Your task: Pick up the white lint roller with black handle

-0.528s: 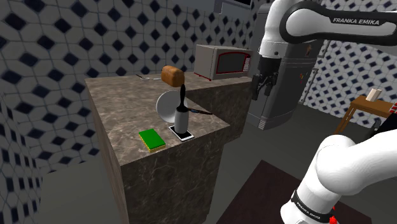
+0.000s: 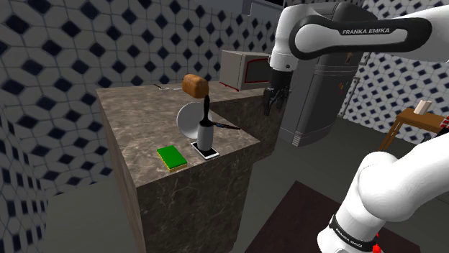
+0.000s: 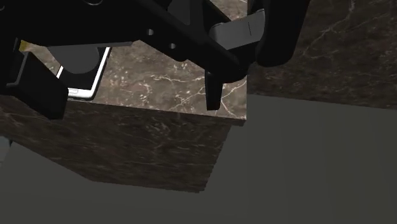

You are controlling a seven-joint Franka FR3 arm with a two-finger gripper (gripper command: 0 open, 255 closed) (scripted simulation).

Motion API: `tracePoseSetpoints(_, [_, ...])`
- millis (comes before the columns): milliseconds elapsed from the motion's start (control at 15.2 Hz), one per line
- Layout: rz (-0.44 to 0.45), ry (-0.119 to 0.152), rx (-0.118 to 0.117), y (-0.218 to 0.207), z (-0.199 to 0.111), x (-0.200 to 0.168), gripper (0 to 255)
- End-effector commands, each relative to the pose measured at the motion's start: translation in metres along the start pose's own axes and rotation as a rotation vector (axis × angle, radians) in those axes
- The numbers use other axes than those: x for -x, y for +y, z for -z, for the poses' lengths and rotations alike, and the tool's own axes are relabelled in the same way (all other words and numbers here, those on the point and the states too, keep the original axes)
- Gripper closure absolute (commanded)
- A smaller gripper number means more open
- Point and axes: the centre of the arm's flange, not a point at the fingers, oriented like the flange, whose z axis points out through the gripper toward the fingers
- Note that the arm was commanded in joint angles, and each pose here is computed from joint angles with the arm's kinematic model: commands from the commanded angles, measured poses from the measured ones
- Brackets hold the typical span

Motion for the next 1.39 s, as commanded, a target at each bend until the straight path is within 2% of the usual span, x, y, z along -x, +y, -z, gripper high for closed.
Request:
tracePoseSetpoints(0, [0.046, 0.019, 0.008, -0.01, -0.009, -0.018, 0])
tracePoseSetpoints(1122, [0.427, 0.167, 0.079, -0.154, -0.068, -0.159, 0])
tracePoseSetpoints(1320, [0.427, 0.167, 0.079, -0.155, -0.083, -0.158, 0])
